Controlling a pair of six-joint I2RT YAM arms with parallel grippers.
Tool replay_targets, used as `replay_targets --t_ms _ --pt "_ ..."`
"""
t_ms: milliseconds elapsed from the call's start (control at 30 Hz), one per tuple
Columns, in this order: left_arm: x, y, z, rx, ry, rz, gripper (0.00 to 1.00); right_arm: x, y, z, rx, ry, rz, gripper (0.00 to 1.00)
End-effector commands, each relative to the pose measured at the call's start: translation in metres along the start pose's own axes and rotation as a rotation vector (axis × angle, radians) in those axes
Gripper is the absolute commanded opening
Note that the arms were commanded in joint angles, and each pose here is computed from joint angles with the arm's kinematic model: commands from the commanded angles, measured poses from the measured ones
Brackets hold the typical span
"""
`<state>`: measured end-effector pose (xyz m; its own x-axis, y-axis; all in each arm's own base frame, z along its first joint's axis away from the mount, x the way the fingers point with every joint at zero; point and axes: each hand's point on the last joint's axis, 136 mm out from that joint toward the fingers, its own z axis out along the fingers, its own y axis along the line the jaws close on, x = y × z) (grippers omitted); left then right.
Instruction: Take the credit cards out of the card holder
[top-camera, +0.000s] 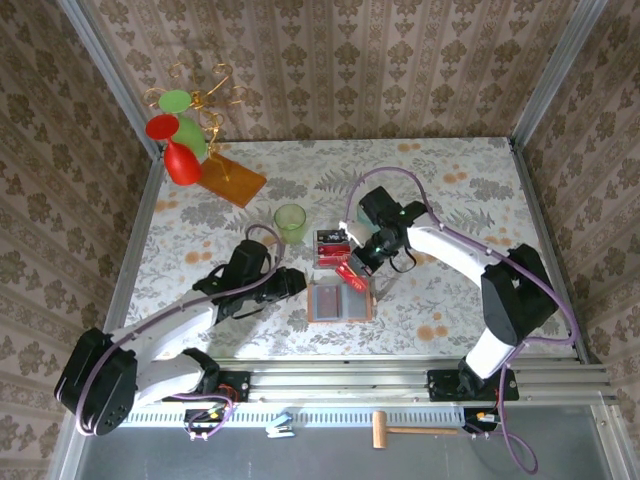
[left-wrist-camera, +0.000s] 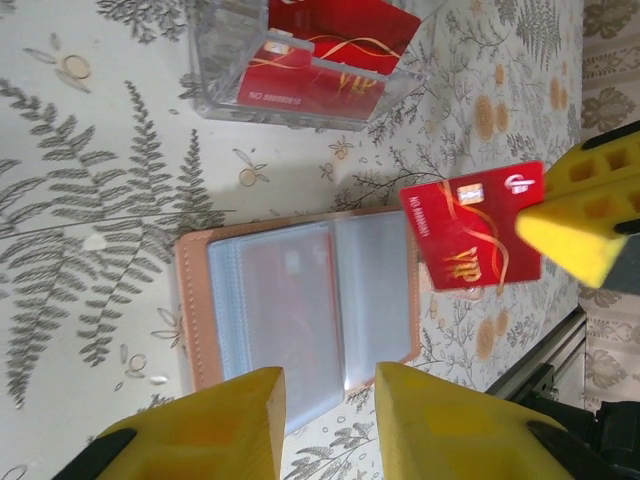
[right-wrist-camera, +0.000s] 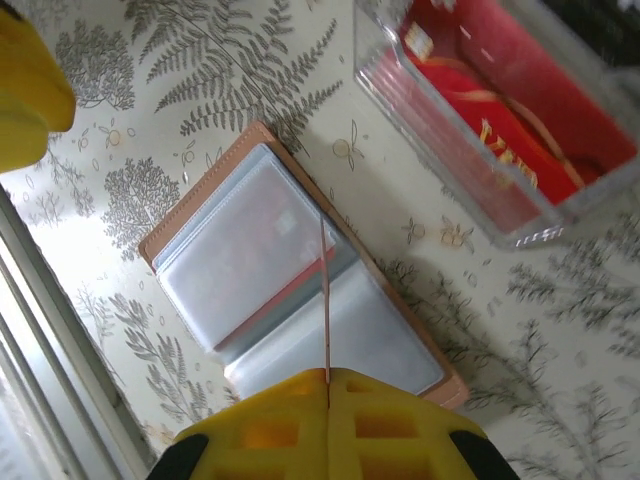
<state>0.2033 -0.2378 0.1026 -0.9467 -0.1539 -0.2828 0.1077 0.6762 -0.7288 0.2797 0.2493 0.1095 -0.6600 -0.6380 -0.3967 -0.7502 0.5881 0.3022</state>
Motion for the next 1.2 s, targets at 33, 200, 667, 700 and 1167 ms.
replay_targets --t_ms 33,200,667,700,1167 --pt "0.006 0.016 -0.008 -0.040 -0.004 -0.004 0.30 -0.007 -0.001 -0.006 -0.025 0.070 -0.241 0.00" --pt "0.004 0.023 -0.015 -0.046 -0.015 -0.023 0.30 -0.023 -0.004 -0.009 -0.042 0.113 -0.360 0.00" --pt "-0.023 0.030 -0.030 -0.069 -0.094 -0.039 0.29 -0.067 -0.029 -0.001 -0.064 0.198 -0.516 0.00" --pt "-0.024 0.031 -0.031 -0.074 -0.099 -0.041 0.30 -0.070 -0.031 0.000 -0.069 0.203 -0.518 0.00" --pt "-0.030 0.041 -0.035 -0.092 -0.116 -0.079 0.30 -0.083 -0.046 0.016 -0.110 0.241 -0.554 0.00"
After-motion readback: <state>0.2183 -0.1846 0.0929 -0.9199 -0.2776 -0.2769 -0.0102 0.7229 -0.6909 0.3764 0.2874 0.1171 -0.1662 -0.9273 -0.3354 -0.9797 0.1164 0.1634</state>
